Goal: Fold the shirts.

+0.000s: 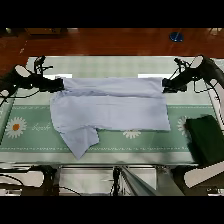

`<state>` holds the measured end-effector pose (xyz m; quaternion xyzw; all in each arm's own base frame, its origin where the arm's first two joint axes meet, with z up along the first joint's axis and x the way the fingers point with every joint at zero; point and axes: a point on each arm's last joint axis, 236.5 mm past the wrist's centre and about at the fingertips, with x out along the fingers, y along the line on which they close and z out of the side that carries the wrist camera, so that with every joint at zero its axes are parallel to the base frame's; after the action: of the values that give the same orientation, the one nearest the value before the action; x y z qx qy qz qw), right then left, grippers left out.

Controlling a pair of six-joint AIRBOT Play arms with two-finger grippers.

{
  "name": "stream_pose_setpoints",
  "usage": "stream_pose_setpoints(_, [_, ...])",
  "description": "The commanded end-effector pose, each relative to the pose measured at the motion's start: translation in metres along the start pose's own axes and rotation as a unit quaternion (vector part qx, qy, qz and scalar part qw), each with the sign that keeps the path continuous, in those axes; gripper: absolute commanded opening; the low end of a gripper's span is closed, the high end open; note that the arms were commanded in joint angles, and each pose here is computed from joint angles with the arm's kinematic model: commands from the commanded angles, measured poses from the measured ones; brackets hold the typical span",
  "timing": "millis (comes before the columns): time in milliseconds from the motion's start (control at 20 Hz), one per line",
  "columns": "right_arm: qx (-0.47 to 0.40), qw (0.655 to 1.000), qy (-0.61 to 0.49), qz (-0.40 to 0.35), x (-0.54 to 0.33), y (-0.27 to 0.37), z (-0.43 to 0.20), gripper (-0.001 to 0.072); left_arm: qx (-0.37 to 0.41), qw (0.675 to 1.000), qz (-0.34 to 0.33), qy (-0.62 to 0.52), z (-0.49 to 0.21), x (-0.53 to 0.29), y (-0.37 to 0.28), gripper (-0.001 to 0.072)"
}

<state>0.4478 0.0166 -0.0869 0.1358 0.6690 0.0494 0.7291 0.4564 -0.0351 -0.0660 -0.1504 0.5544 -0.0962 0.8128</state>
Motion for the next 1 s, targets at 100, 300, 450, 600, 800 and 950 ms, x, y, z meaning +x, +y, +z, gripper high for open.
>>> stream_pose_setpoints(100, [0.002,1.0,-0.002,0.008,0.0,0.003,-0.001,0.0248,0.001,1.0,-0.007,0.013,-0.003,-0.007,-0.003,0.0171])
stream_pose_setpoints(300, [-0.051,0.998,-0.035,0.031,-0.048,0.023,-0.002,0.0483,0.013,1.0,-0.012,-0.013,0.025,-0.072,0.004,0.0461])
stream_pose_setpoints(450, [-0.048,0.998,-0.033,-0.035,-0.084,-0.024,-0.015,0.0489,-0.03,0.999,-0.006,-0.012,0.007,-0.12,0.031,0.0673])
stream_pose_setpoints(600, [0.015,1.0,0.01,0.022,-0.085,-0.044,-0.043,0.0489,-0.092,0.995,-0.019,0.042,-0.059,-0.125,0.047,0.0674])
stream_pose_setpoints(800, [0.046,0.983,0.035,0.172,-0.076,-0.014,-0.067,0.0489,-0.142,0.985,-0.053,0.086,-0.143,-0.11,0.039,0.0673])
stream_pose_setpoints(950, [0.048,0.98,0.061,0.185,-0.06,-0.011,-0.087,0.0487,-0.17,0.971,-0.103,0.135,-0.187,-0.094,0.016,0.0674])
